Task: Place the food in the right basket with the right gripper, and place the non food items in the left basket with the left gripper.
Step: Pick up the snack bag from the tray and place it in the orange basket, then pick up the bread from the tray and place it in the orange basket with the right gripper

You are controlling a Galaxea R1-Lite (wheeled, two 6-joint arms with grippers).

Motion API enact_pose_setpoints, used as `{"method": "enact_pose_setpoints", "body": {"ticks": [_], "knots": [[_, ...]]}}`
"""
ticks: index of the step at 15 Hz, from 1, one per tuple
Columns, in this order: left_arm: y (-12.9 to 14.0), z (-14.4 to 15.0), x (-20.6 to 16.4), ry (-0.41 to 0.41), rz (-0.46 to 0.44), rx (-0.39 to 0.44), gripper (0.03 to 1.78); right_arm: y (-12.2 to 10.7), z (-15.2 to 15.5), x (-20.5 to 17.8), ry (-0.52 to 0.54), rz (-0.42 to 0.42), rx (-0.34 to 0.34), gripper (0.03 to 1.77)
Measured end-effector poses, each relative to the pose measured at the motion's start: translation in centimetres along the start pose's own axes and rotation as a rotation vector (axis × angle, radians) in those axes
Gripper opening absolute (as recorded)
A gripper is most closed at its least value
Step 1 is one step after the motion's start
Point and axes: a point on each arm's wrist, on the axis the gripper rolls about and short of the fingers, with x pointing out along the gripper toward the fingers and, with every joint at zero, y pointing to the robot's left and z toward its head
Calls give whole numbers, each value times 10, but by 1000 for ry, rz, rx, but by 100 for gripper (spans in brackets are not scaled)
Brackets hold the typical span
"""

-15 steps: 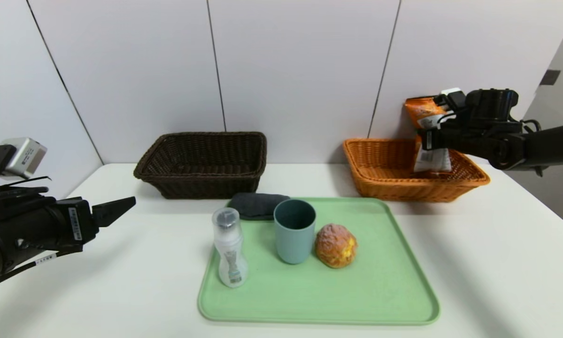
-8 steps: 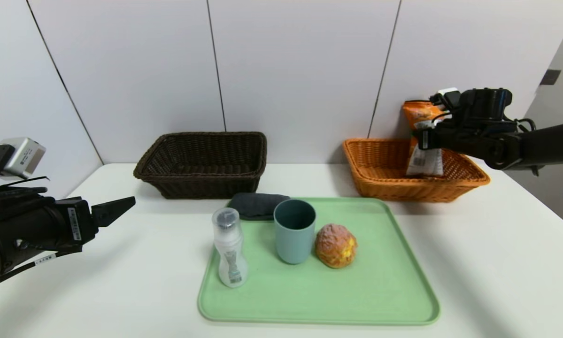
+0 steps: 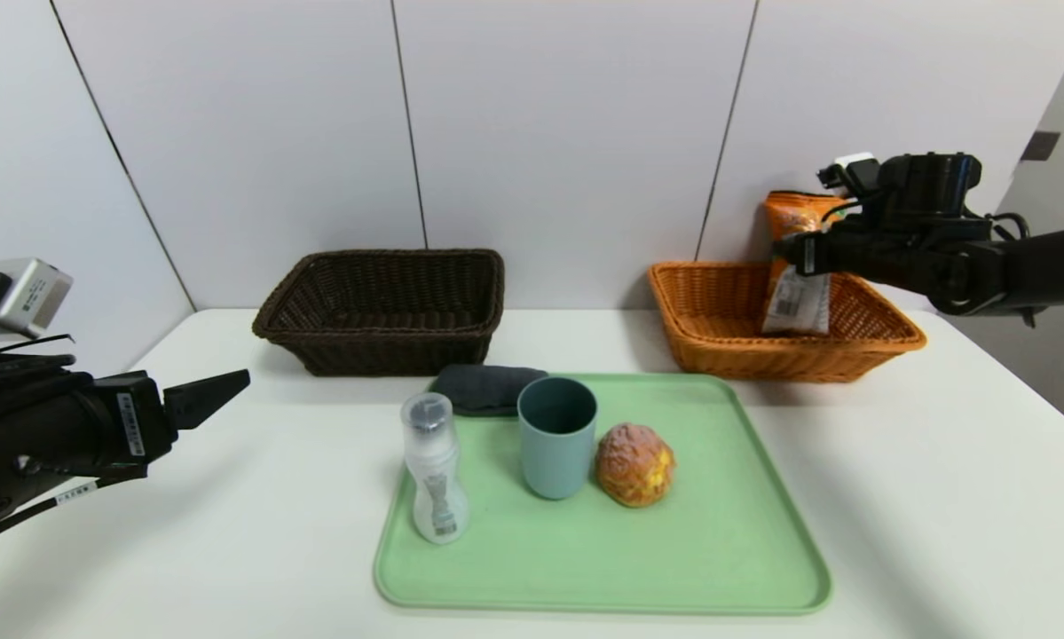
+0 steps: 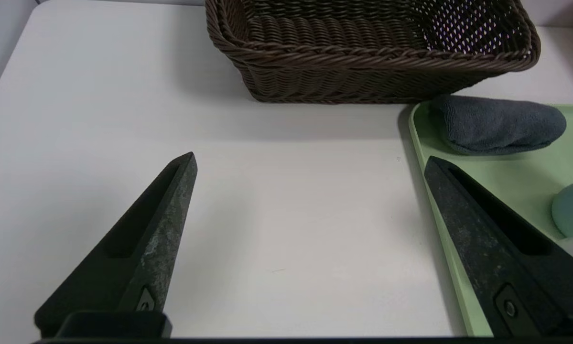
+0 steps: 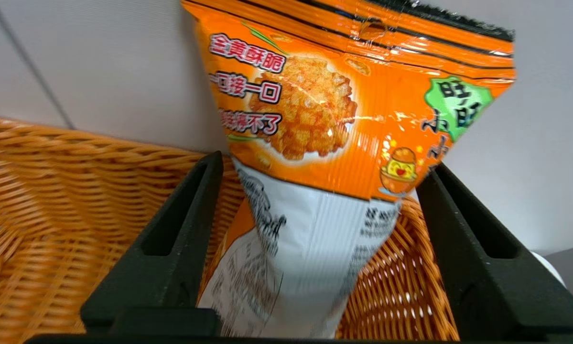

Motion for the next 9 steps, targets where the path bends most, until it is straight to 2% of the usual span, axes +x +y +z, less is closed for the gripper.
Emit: {"method": "enact_pose_setpoints", "body": {"ticks": [3, 6, 7, 9], "knots": [[4, 4, -2, -19, 18, 4, 169, -3, 6, -35, 23, -2, -6, 149], [4, 2, -5, -18, 20, 5, 169, 0, 22, -80, -6, 12, -9, 156], [4, 2, -5, -19, 20, 5, 169, 5, 29, -97, -19, 31, -14, 158], [4, 2, -6, -20, 19, 3, 169, 32, 47, -133, -44, 125, -34, 161]]}}
